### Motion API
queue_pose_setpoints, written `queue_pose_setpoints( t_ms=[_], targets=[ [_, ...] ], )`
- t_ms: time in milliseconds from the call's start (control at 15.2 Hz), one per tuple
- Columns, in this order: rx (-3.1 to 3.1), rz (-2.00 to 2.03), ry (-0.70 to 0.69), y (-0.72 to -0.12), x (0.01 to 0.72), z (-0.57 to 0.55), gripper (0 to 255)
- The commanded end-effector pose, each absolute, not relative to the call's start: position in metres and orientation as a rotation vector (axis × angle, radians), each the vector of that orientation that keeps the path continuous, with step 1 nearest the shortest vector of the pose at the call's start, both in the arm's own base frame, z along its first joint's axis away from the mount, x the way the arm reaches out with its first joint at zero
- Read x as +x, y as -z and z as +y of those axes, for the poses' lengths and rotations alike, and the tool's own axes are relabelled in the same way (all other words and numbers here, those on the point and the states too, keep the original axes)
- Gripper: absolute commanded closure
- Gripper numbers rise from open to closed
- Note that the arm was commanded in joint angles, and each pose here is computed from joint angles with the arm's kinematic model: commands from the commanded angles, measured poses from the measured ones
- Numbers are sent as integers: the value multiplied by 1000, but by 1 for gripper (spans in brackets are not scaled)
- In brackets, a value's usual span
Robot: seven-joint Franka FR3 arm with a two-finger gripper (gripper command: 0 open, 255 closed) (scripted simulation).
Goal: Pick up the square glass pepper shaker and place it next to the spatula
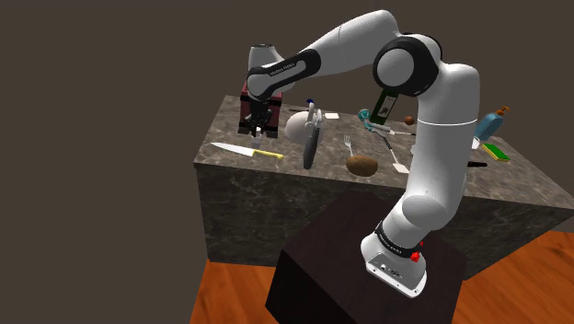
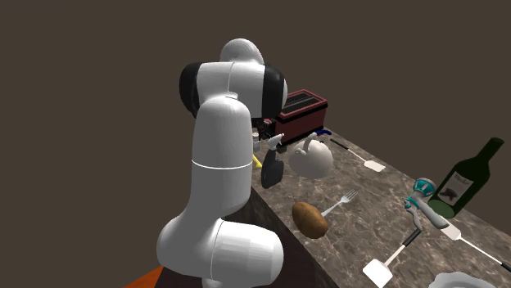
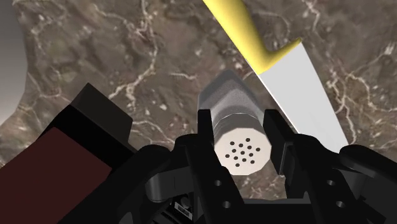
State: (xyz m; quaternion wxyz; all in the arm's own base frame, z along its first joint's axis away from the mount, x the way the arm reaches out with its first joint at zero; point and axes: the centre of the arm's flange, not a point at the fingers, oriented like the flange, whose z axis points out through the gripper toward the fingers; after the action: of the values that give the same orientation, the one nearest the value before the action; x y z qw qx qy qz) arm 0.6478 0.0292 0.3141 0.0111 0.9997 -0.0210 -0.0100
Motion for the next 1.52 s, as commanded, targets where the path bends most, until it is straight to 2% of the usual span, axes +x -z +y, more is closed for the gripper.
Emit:
queue_pose_setpoints(
  t_ms=[0, 1452],
  targets=[
    [3119, -66, 32, -314, 648, 29, 255],
    [3119, -66, 32, -425, 648, 29, 255]
  ],
)
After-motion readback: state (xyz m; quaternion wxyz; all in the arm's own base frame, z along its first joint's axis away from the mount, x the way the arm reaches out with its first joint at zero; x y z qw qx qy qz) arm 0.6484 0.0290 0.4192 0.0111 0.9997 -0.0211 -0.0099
